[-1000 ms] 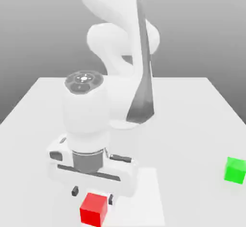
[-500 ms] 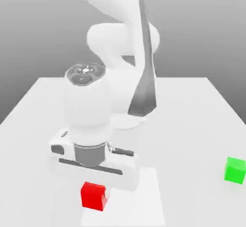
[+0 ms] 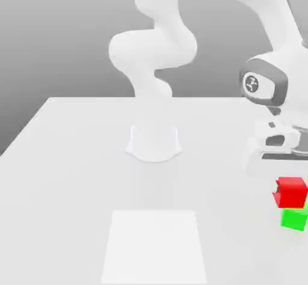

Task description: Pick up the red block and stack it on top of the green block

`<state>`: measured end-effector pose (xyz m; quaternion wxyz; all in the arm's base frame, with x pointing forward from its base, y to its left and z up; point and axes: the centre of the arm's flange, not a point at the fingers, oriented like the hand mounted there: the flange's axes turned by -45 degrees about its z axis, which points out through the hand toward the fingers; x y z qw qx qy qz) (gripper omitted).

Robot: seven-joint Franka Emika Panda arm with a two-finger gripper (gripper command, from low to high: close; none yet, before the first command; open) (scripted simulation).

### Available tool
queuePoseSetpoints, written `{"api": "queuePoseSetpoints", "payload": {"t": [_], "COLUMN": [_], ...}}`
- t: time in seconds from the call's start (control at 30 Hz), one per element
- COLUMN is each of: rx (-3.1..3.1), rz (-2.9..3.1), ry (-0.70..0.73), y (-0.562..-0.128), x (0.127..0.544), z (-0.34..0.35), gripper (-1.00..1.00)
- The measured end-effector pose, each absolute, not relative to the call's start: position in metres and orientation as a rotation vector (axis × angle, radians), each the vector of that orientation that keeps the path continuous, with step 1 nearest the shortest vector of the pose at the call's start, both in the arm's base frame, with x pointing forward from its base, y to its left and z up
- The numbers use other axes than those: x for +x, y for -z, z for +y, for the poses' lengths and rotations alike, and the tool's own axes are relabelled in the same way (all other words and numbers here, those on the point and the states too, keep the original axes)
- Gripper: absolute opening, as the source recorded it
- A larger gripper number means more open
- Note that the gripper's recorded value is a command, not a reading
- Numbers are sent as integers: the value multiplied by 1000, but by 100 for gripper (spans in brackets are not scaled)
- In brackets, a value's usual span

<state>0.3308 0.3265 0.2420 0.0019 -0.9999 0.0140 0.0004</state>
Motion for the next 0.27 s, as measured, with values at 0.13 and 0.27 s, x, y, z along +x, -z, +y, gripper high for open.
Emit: {"api": "queuePoseSetpoints", "payload": {"t": [0.13, 0.27], "rx": [-3139, -3139], "rz": [52, 51], "ry": [4, 3], "y": [-202, -190], "x": [325, 324], "z": [333, 333], "gripper": [-100, 100]}}
